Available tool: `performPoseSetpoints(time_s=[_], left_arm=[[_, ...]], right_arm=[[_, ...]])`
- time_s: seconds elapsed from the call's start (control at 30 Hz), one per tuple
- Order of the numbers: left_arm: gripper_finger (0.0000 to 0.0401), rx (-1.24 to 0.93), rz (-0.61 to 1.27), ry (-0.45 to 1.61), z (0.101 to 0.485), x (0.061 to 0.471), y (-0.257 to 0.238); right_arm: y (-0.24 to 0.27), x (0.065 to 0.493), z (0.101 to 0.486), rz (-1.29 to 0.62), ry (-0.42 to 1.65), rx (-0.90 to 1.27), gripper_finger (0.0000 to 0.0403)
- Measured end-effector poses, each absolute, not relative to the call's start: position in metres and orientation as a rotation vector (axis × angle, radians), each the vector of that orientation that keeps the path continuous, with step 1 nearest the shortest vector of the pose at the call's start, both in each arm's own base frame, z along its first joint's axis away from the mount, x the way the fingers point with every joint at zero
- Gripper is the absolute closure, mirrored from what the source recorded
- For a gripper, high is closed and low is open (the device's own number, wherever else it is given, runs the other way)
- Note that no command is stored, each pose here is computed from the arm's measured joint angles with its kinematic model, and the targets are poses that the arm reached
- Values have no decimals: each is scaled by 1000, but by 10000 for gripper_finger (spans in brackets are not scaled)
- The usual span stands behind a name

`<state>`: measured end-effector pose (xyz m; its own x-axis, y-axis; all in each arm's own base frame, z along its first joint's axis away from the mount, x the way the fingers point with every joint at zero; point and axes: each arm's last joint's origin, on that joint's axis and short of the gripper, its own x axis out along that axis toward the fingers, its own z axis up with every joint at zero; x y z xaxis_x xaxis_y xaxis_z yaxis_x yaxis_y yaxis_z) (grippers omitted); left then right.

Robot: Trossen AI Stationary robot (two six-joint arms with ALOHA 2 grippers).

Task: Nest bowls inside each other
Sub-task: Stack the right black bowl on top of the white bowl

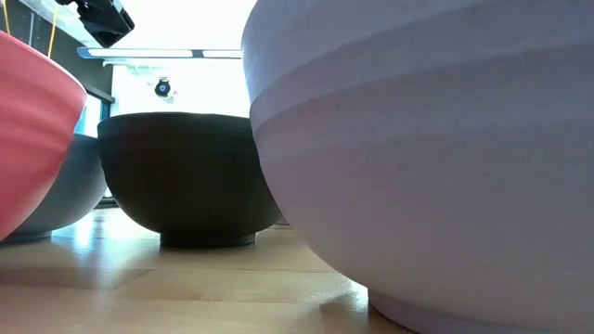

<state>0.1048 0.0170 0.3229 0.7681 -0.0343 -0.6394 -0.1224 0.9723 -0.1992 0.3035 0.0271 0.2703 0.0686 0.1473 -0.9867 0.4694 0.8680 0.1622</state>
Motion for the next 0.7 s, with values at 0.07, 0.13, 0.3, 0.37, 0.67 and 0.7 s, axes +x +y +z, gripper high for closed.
performPoseSetpoints(time_s=[0.07,0.13,0.3,0.37,0.67,0.7], left_arm=[[227,-235,48,695,323,105,17],[227,-228,46,695,323,105,17],[227,-217,42,695,323,105,17],[227,-213,41,695,323,105,17],[227,-206,49,695,323,105,17],[227,-204,54,695,323,105,17]], right_arm=[[22,300,277,-252,1482,540,403],[16,296,284,-247,1456,566,403],[-1,285,302,-234,1381,650,403],[-11,281,311,-238,1346,677,403],[-55,289,379,-236,1168,703,403],[-58,291,386,-241,1160,698,403]])
